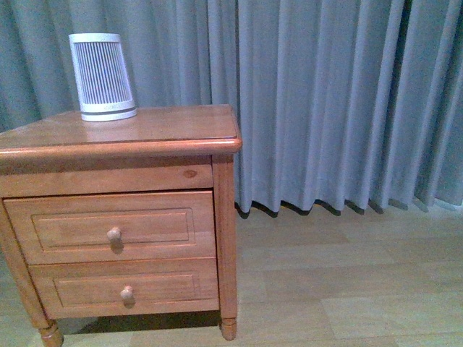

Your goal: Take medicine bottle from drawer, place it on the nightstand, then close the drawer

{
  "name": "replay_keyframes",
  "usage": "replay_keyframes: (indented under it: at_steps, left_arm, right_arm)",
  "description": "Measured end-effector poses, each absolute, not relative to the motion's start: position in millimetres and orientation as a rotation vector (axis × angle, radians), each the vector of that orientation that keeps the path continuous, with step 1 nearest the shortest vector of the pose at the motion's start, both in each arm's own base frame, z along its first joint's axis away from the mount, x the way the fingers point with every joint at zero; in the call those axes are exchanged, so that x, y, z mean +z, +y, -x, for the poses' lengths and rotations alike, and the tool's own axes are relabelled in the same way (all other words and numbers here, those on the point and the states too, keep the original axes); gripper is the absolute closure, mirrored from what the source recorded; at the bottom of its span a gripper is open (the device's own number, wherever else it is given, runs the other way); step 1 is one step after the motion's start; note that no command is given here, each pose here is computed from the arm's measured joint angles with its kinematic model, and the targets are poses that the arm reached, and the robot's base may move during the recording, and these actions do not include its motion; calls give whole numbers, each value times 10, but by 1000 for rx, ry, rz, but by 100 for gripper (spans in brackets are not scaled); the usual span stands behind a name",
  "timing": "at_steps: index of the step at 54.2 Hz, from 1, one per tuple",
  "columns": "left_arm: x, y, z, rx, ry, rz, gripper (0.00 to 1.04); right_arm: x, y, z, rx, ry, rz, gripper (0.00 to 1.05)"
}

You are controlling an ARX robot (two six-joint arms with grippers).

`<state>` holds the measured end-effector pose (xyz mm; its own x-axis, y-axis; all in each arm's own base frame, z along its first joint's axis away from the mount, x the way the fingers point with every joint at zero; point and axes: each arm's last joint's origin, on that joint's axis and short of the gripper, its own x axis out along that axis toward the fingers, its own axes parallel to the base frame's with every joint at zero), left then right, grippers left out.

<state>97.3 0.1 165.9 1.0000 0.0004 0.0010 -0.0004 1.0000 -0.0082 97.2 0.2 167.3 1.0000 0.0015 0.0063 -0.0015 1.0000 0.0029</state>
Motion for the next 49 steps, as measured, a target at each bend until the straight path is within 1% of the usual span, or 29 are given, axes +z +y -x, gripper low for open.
replay_keyframes:
  at_steps: [10, 11, 14, 17, 20, 23, 27, 32, 37, 38, 40, 46, 49]
  left_arm:
    - [1659, 1, -973, 1, -1, 8, 7]
    - [1652, 2, -977, 8, 22, 15, 7]
    - [1675, 2, -1008, 32, 180, 52, 7]
    - [1783, -2, -1106, 22, 235, 65, 7]
    - [2013, -8, -1288, -2, 209, 67, 7]
    - [2297, -2, -1523, -18, 136, 62, 7]
    - [2568, 3, -1844, -21, 60, 41, 7]
    - [2705, -12, -2299, -24, 24, 26, 7]
    - [2549, -98, -2792, -56, 71, 8, 7]
    - [2516, -111, -2838, -58, 77, 5, 7]
    - [2345, -175, -3044, -71, 114, -12, 7]
    - [1810, -307, -3459, -79, 223, -37, 7]
    - [1600, -339, -3570, -75, 264, -46, 7]
  right_arm:
    - [1673, 2, -972, 1, -6, -3, 7]
    - [1673, 2, -972, 2, -6, -3, 7]
    - [1673, 2, -972, 2, -6, -3, 7]
    - [1673, 2, -972, 3, -6, -3, 7]
    - [1673, 2, -972, 2, -6, -3, 7]
    - [1673, 2, -972, 2, -6, -3, 7]
    - [1673, 2, -972, 2, -6, -3, 7]
    - [1673, 2, -972, 2, -6, -3, 7]
    - [1673, 2, -972, 2, -6, -3, 7]
    - [1673, 2, -972, 2, -6, -3, 7]
    - [1673, 2, -972, 2, -6, -3, 7]
    - [1673, 2, -972, 2, -6, -3, 7]
    - [1673, 2, -972, 2, -6, -3, 7]
